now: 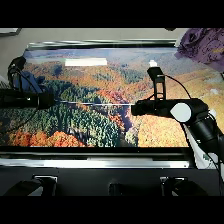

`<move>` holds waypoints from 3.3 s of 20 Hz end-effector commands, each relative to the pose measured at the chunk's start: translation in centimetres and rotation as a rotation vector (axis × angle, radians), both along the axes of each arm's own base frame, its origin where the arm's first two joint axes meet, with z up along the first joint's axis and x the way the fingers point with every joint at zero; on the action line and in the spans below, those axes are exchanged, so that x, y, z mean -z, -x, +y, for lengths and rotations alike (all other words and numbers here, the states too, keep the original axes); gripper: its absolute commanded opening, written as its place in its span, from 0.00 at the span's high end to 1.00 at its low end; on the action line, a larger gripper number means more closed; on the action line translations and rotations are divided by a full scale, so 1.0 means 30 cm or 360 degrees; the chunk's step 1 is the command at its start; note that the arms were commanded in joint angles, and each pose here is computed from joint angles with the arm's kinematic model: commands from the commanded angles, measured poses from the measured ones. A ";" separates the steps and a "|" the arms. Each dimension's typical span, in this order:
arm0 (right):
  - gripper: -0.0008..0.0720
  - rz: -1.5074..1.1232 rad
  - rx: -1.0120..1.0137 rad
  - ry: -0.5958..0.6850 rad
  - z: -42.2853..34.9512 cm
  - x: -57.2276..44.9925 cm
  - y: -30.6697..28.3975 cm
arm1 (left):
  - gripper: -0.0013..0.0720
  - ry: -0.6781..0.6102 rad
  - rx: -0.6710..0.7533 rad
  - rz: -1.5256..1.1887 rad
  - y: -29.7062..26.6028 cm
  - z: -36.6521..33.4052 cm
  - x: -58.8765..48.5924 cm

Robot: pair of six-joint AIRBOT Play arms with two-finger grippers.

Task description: Fold the clothes and pants, and hang the long-sleeved shirts on hangers.

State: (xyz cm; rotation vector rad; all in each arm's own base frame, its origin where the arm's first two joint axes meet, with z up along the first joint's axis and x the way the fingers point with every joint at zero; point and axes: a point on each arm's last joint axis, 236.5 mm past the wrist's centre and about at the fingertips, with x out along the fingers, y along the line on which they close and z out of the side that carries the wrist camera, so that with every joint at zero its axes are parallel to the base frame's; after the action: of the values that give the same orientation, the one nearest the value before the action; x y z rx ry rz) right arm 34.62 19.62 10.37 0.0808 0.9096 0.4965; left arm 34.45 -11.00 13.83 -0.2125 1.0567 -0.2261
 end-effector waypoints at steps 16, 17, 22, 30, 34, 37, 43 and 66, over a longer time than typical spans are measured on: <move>0.94 -0.0003 -0.0001 -0.0001 0.001 -0.003 0.000 | 0.95 0.0000 0.0000 -0.0001 0.000 0.000 0.000; 0.94 -0.0003 -0.0001 -0.0001 0.001 -0.003 0.000 | 0.95 0.0000 0.0000 -0.0001 0.000 0.000 0.000; 0.94 -0.0002 -0.0001 -0.0002 0.001 -0.003 0.000 | 0.95 -0.0001 0.0000 0.0000 0.000 0.000 0.000; 0.94 0.0001 -0.0001 -0.0006 0.003 -0.003 0.002 | 0.00 -0.0015 -0.0312 0.0054 -0.036 0.088 0.028; 0.94 0.0001 -0.0001 -0.0005 0.003 -0.003 0.002 | 0.00 -0.0247 -0.0855 -0.0154 -0.155 0.460 -0.008; 0.94 0.0001 -0.0001 -0.0005 0.003 -0.003 0.002 | 0.00 -0.0309 -0.1156 -0.0119 -0.204 0.750 0.083; 0.94 -0.0002 -0.0001 0.0001 0.000 -0.002 0.001 | 0.00 -0.0308 -0.1422 -0.0231 -0.363 1.131 0.327; 0.94 0.0072 -0.0021 -0.0008 0.008 0.014 0.032 | 0.96 -0.0261 -0.1338 -0.0224 -0.652 1.186 0.741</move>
State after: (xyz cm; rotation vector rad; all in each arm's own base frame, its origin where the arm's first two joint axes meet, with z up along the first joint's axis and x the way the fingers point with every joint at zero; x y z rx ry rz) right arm 33.92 19.88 10.07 0.0938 0.9415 0.5087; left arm 55.63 25.05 -7.58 -0.4481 0.6553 0.5581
